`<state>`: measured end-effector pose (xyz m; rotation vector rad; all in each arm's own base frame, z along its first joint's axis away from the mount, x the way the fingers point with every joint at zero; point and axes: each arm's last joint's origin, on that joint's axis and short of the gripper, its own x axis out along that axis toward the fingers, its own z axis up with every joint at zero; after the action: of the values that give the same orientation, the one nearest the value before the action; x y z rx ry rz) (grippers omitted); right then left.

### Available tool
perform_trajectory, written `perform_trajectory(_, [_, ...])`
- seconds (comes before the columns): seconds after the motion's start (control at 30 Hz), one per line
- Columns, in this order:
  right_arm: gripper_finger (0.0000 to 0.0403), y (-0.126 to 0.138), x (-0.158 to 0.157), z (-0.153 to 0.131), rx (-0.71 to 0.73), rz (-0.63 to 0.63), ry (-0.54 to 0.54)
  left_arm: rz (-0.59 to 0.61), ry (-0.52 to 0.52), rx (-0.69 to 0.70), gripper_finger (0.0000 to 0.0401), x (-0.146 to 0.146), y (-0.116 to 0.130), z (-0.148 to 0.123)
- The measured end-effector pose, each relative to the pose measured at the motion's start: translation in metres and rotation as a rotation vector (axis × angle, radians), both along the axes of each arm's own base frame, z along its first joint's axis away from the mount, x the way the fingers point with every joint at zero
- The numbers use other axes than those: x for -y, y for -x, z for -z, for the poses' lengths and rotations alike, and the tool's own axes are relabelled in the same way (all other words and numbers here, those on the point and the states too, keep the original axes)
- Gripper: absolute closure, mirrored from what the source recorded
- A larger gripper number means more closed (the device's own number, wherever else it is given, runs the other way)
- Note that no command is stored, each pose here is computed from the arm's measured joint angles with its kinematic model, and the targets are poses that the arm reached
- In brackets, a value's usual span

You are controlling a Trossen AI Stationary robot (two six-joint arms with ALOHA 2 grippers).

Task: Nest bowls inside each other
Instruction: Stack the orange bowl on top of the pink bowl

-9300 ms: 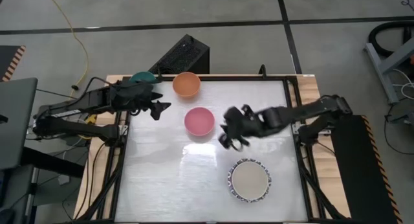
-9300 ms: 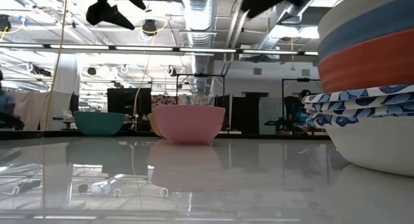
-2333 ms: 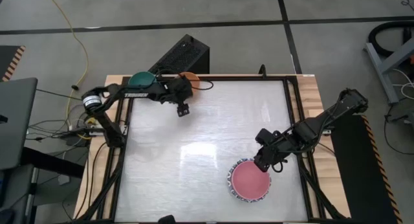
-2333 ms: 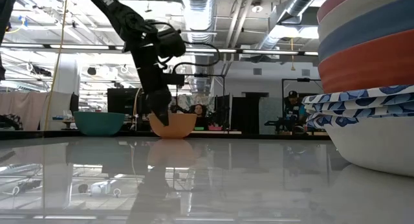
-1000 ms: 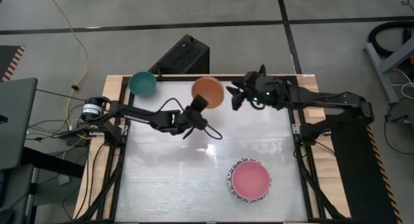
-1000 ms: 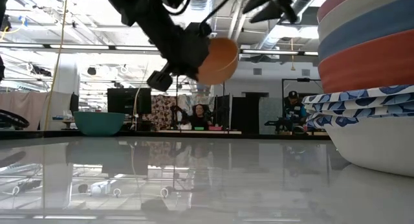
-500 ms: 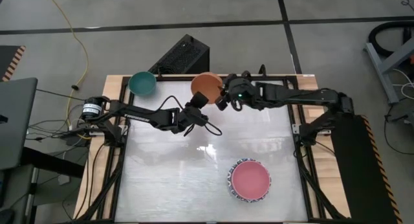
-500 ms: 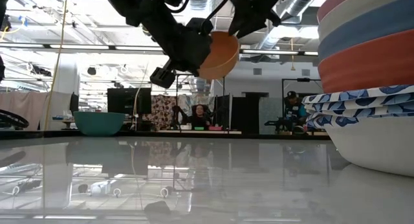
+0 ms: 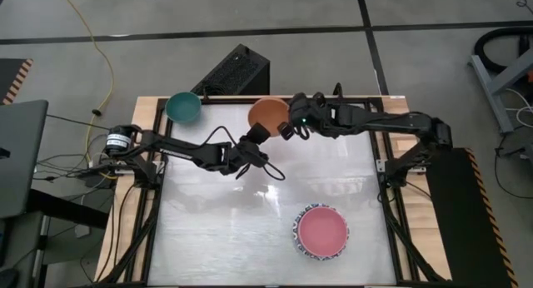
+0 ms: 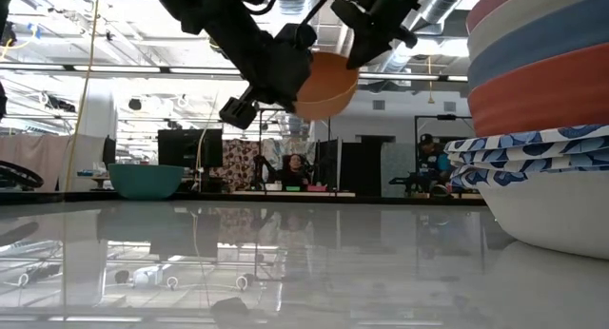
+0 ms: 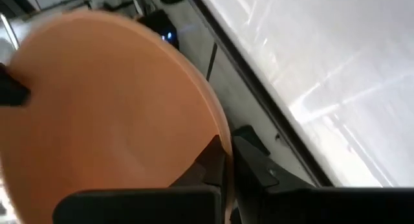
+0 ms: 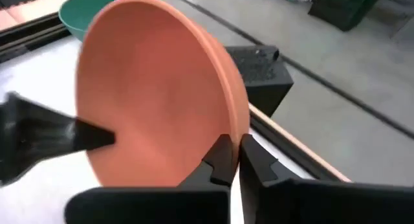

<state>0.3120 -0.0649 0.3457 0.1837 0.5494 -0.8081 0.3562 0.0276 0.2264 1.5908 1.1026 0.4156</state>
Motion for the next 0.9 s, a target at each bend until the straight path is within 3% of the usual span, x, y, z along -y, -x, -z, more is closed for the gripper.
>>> perform_trajectory(0.27, [0.0396,0.001,0.002,0.004,-0.004,0.003,-0.066,0.055,0.085,0.105,0.0382,0.005,-0.004,-0.003])
perform_trajectory(0.57, [0.0398,0.004,0.004,0.003,-0.003,-0.007,-0.085,0.038,0.156,0.277,0.0258,0.013,-0.007,-0.024])
perform_trajectory(0.9, [0.04,0.02,0.015,-0.01,0.054,-0.064,-0.185,-0.027,0.297,0.55,0.0141,0.029,0.023,-0.068])
